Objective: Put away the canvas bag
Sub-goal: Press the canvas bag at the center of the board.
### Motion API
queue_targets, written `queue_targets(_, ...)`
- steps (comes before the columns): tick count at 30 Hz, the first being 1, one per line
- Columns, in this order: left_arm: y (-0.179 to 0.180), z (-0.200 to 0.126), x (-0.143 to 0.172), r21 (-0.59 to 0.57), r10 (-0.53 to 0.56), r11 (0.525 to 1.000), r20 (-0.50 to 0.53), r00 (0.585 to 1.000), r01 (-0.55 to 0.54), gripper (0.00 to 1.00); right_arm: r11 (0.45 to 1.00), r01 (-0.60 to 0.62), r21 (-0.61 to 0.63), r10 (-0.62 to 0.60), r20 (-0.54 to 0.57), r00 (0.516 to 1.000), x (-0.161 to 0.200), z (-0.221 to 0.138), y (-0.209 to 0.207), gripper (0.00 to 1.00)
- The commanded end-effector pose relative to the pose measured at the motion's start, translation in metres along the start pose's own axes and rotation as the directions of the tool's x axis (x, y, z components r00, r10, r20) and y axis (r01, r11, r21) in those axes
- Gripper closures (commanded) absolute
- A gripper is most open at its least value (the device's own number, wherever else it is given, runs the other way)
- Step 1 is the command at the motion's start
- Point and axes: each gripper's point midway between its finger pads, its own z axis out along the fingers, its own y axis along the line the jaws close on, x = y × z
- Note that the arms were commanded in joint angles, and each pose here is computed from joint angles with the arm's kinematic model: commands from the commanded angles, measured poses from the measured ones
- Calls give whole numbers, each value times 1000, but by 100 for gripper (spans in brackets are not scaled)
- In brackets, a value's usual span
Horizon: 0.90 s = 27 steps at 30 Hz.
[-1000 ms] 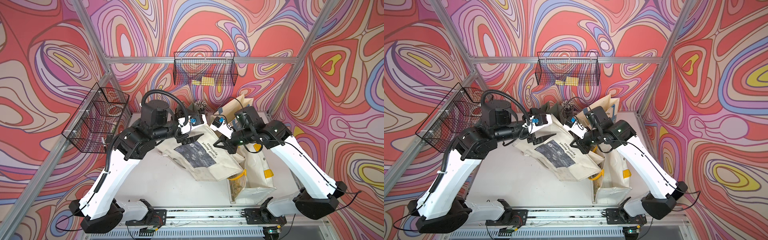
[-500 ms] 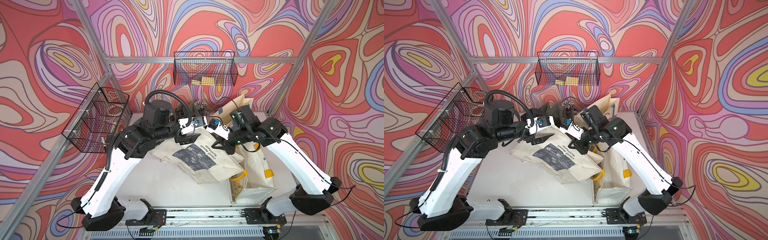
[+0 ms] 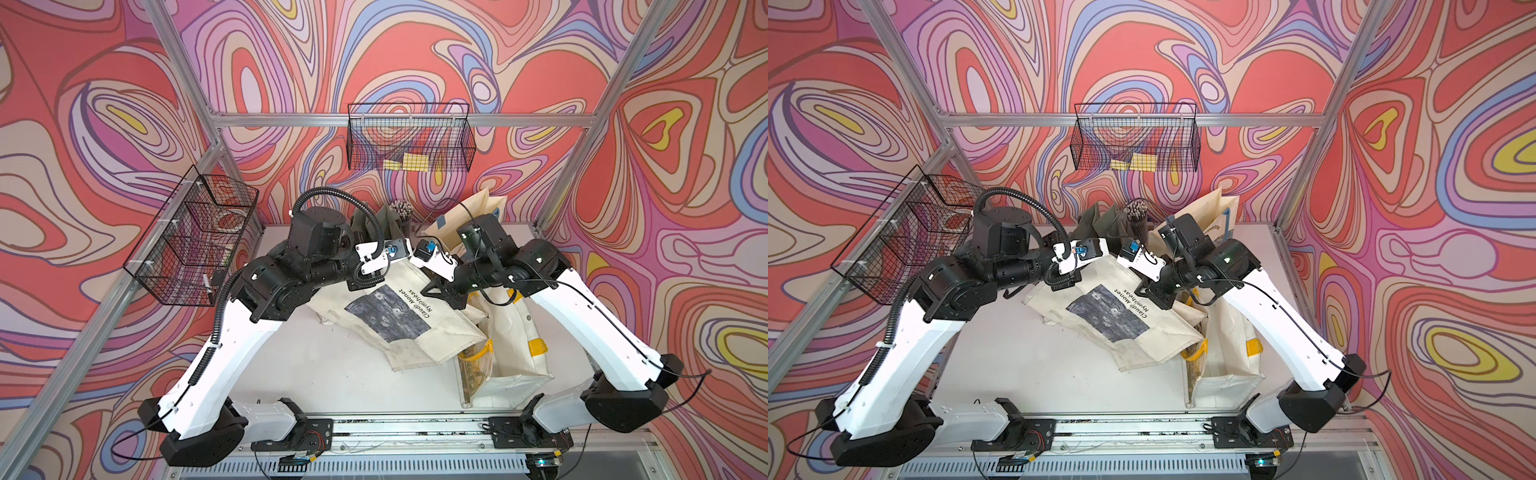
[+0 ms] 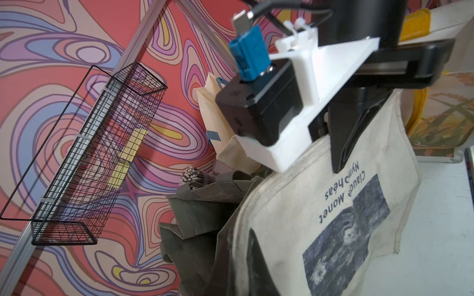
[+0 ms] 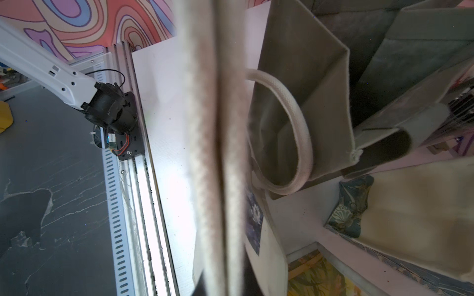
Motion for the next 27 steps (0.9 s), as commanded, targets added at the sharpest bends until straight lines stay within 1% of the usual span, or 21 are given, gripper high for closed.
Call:
queue_targets(1,21,-21,-22,-123,17,992,101,995,-5,100,998,18,-59,-14,82,996,-6,2,14,78)
queue_targets(5,27,-40,-33,-155,4,988,165,986,21,100,997,0,-80,11,129,992,2,14,17,69)
queue_targets(7,29,-47,-35,-174,9,985,178,984,22,100,996,-11,-92,24,139,990,6,19,19,65)
queue_targets(8,31,-50,-35,-181,-16,982,187,982,51,100,995,-20,-97,34,142,989,9,21,20,61)
queue_targets(10,33,-55,-33,-190,-29,979,198,980,68,100,994,-35,-102,49,138,989,15,25,21,58)
queue_targets(15,41,-62,-17,-225,-61,969,160,985,96,100,992,-93,-90,106,143,984,33,29,19,57)
queue_targets(20,51,-74,-6,-271,-95,953,146,985,132,100,986,-143,-91,155,146,977,48,36,18,57)
queue_targets(27,62,-82,7,-338,-106,932,95,990,132,100,982,-161,-97,173,133,976,60,50,15,58)
